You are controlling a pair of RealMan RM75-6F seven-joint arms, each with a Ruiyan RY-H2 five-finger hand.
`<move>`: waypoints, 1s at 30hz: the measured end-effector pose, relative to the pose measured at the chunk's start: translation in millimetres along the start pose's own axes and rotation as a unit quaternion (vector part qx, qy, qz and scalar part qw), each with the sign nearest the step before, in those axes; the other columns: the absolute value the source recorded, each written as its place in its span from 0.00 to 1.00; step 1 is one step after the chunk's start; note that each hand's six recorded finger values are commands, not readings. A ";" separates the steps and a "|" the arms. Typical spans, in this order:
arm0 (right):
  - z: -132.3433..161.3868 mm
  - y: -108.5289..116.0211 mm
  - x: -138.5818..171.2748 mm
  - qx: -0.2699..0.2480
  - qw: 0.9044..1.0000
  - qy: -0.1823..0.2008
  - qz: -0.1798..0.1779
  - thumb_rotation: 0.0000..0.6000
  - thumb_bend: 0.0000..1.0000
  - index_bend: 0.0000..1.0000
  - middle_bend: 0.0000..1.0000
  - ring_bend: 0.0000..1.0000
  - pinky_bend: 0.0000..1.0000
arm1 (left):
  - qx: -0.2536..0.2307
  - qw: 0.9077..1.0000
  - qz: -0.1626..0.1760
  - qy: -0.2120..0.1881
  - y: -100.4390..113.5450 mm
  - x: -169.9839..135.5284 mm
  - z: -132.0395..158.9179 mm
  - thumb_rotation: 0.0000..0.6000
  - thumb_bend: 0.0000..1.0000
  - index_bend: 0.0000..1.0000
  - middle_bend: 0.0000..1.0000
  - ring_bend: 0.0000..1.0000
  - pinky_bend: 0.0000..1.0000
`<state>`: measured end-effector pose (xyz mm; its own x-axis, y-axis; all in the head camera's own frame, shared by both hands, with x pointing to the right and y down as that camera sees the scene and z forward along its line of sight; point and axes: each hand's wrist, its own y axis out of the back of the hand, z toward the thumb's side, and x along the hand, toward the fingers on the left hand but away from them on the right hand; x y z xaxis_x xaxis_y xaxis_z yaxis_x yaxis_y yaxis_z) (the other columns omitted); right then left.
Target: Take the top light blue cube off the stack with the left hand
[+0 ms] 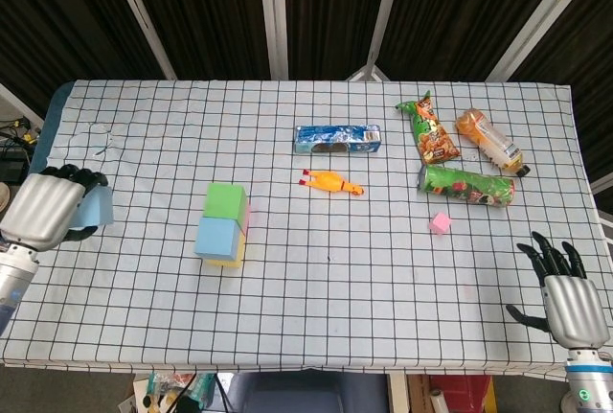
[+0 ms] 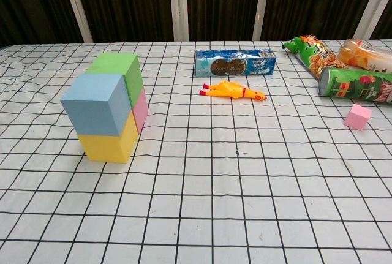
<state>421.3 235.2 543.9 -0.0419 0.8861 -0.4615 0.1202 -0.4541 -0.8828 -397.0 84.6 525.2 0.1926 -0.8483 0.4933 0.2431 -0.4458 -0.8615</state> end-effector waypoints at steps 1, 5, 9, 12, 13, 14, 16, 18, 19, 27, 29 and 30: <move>-0.3 0.4 -0.4 -0.001 1.000 -0.001 -0.001 1.00 0.00 0.20 0.07 0.17 0.02 | 0.002 1.000 -0.008 -0.003 -8.4 2.8 -1.0 1.00 0.28 0.34 0.47 0.32 0.40; -1.6 1.5 -0.9 -0.004 1.000 -0.003 -0.003 1.00 0.00 0.20 0.07 0.17 0.02 | -0.005 0.999 -0.038 -0.028 -43.2 17.8 15.3 1.00 0.28 0.34 0.47 0.32 0.40; -3.2 2.7 -0.8 -0.007 1.000 -0.004 -0.003 1.00 0.00 0.20 0.07 0.17 0.02 | -0.017 0.997 -0.052 -0.058 -60.9 33.8 48.2 1.00 0.28 0.34 0.46 0.32 0.40; -3.9 4.2 -0.8 -0.010 1.000 -0.003 -0.004 1.00 0.00 0.20 0.07 0.17 0.02 | -0.018 0.995 -0.053 -0.082 -65.9 46.7 77.1 1.00 0.28 0.34 0.46 0.32 0.40; -4.2 4.8 -0.7 -0.011 1.000 -0.003 -0.005 1.00 0.00 0.20 0.07 0.17 0.02 | -0.018 0.995 -0.051 -0.090 -65.9 50.5 86.3 1.00 0.28 0.34 0.46 0.32 0.40; -4.6 5.3 -0.6 -0.012 1.000 -0.003 -0.005 1.00 0.00 0.20 0.07 0.17 0.02 | -0.016 0.994 -0.046 -0.100 -64.8 55.8 99.4 1.00 0.28 0.34 0.46 0.32 0.40; -5.5 6.1 -0.8 -0.012 1.000 -0.003 -0.007 1.00 0.00 0.20 0.07 0.17 0.02 | -0.016 0.993 -0.035 -0.115 -60.6 64.2 120.3 1.00 0.28 0.35 0.47 0.32 0.40; -5.8 5.9 -1.0 -0.012 1.000 -0.003 -0.006 1.00 0.00 0.20 0.07 0.17 0.02 | -0.023 0.991 -0.014 -0.134 -50.4 74.1 147.4 1.00 0.27 0.36 0.48 0.34 0.40; -5.7 5.5 -1.2 -0.011 1.000 -0.003 -0.005 1.00 0.00 0.20 0.07 0.17 0.02 | -0.032 0.989 -0.002 -0.142 -43.9 78.0 160.4 1.00 0.27 0.37 0.48 0.35 0.40; -6.0 2.1 -3.3 -0.007 1.000 -0.003 0.001 1.00 0.00 0.20 0.07 0.17 0.02 | -0.119 0.951 0.161 -0.235 51.5 68.8 261.0 1.00 0.26 0.37 0.50 0.36 0.41; -6.5 1.6 -3.5 -0.007 1.000 -0.004 0.004 1.00 0.00 0.20 0.07 0.17 0.02 | -0.114 0.941 0.206 -0.243 73.5 58.9 269.1 1.00 0.26 0.37 0.50 0.36 0.41; -6.5 2.1 -3.1 -0.008 1.000 -0.004 0.004 1.00 0.00 0.20 0.07 0.17 0.02 | -0.106 0.940 0.219 -0.240 78.9 56.0 267.9 1.00 0.26 0.37 0.50 0.36 0.40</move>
<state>428.1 232.1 544.1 -0.0479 0.8821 -0.4686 0.1361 -0.4590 -0.8780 -112.3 78.5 517.1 0.6490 -0.7597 0.0395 -0.1444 -0.1740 -0.9741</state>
